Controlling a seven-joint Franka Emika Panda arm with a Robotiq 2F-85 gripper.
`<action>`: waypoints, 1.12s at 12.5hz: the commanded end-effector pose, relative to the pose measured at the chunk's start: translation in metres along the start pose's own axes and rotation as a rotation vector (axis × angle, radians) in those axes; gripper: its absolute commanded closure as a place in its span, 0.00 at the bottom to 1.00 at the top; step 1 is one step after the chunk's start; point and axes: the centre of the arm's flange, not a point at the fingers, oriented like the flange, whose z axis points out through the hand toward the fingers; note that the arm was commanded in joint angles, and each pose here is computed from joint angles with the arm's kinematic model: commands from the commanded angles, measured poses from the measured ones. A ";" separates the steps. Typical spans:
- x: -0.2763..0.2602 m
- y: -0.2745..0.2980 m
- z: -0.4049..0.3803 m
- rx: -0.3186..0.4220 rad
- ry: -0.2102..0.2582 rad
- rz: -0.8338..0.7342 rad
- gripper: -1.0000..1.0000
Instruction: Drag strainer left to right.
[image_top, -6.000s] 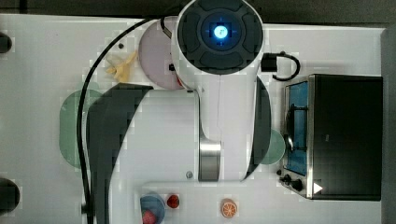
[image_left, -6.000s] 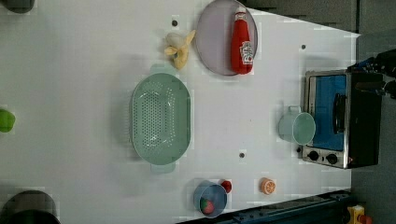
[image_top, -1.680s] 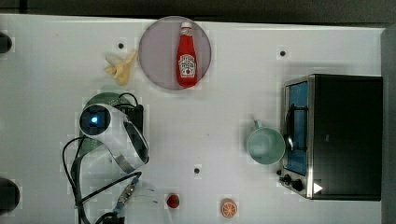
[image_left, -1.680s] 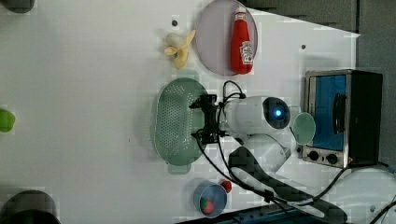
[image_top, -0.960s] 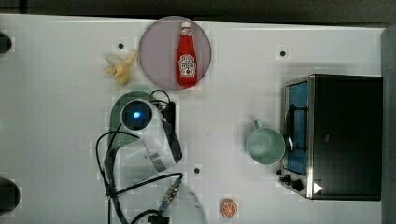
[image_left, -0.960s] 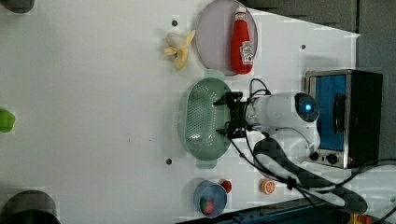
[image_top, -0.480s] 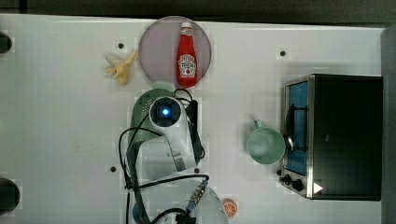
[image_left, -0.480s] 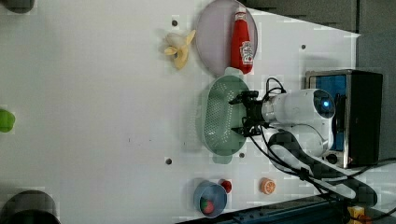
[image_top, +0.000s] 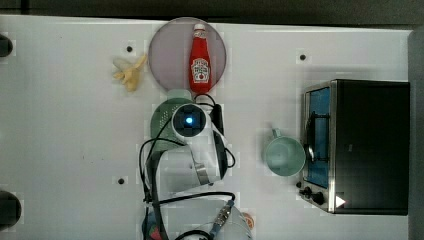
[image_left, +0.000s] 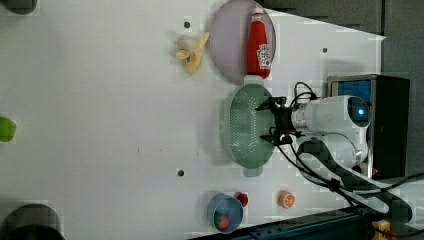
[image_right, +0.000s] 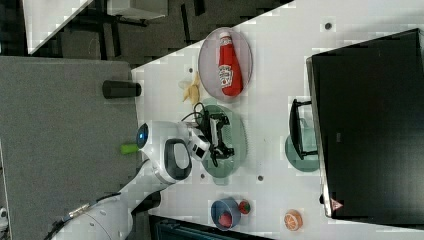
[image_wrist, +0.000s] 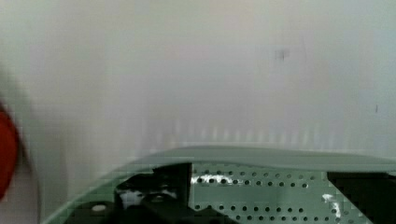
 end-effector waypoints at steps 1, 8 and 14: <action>0.057 0.002 -0.006 0.024 0.002 -0.017 0.00; 0.110 0.008 -0.003 0.032 0.022 0.050 0.00; 0.138 0.015 -0.001 0.028 0.035 0.069 0.00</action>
